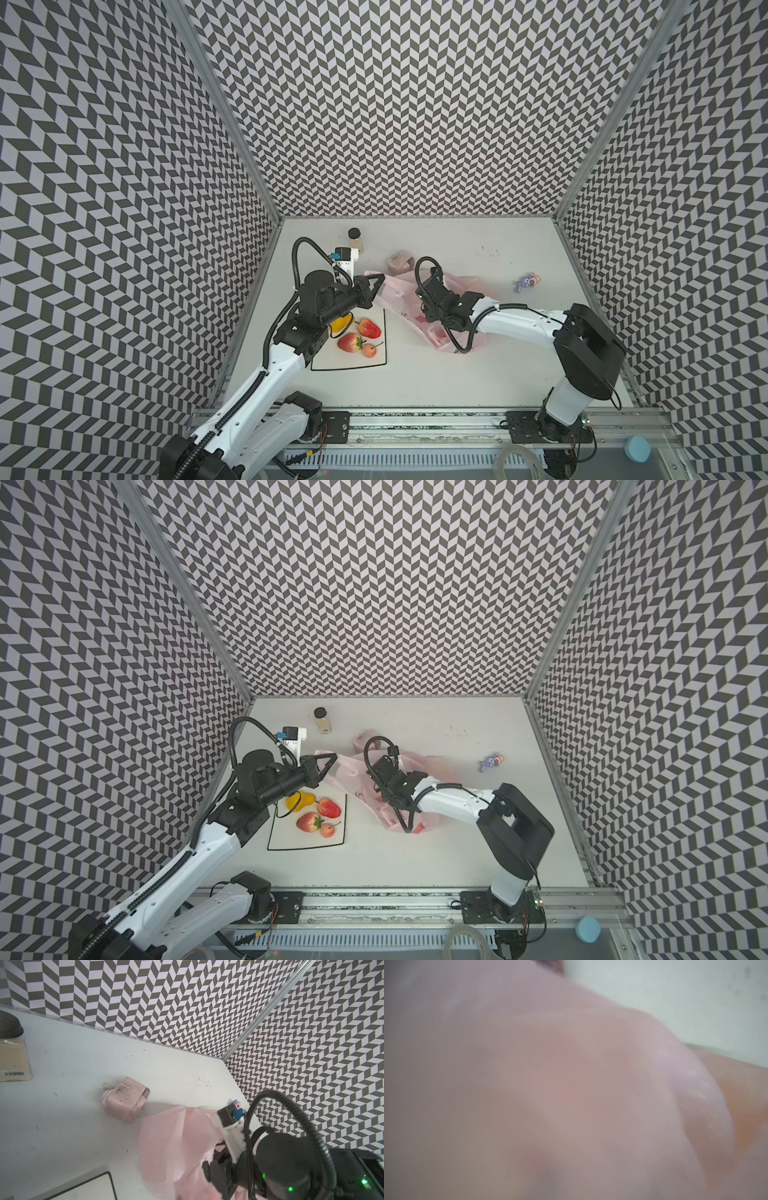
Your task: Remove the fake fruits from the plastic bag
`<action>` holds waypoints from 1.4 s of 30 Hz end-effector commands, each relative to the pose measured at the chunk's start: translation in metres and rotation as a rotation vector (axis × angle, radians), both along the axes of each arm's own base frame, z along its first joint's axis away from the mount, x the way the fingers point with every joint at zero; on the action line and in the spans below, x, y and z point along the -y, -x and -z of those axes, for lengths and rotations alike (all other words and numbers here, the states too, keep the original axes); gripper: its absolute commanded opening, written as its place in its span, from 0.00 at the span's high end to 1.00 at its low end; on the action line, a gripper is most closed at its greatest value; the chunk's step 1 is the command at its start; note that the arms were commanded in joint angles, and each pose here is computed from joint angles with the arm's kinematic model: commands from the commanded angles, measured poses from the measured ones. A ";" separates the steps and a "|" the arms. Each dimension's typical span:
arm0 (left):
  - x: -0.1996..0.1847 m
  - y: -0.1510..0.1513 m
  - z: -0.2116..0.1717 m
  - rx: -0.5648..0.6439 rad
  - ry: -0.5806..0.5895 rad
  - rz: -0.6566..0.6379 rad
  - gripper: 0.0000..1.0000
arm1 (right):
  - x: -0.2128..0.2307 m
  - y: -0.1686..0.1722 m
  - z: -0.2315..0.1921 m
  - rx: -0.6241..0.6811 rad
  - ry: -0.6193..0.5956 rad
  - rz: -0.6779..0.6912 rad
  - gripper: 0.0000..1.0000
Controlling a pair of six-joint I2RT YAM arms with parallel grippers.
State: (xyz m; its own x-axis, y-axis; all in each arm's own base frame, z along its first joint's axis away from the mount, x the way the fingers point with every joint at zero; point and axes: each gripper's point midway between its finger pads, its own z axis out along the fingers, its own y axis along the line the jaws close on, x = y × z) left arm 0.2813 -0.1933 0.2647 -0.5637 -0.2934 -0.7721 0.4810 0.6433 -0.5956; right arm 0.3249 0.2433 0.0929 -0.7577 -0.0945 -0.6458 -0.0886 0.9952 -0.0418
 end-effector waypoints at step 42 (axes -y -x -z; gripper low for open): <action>0.124 0.101 0.029 0.155 -0.052 0.377 1.00 | 0.042 -0.108 0.048 0.066 -0.396 0.368 0.11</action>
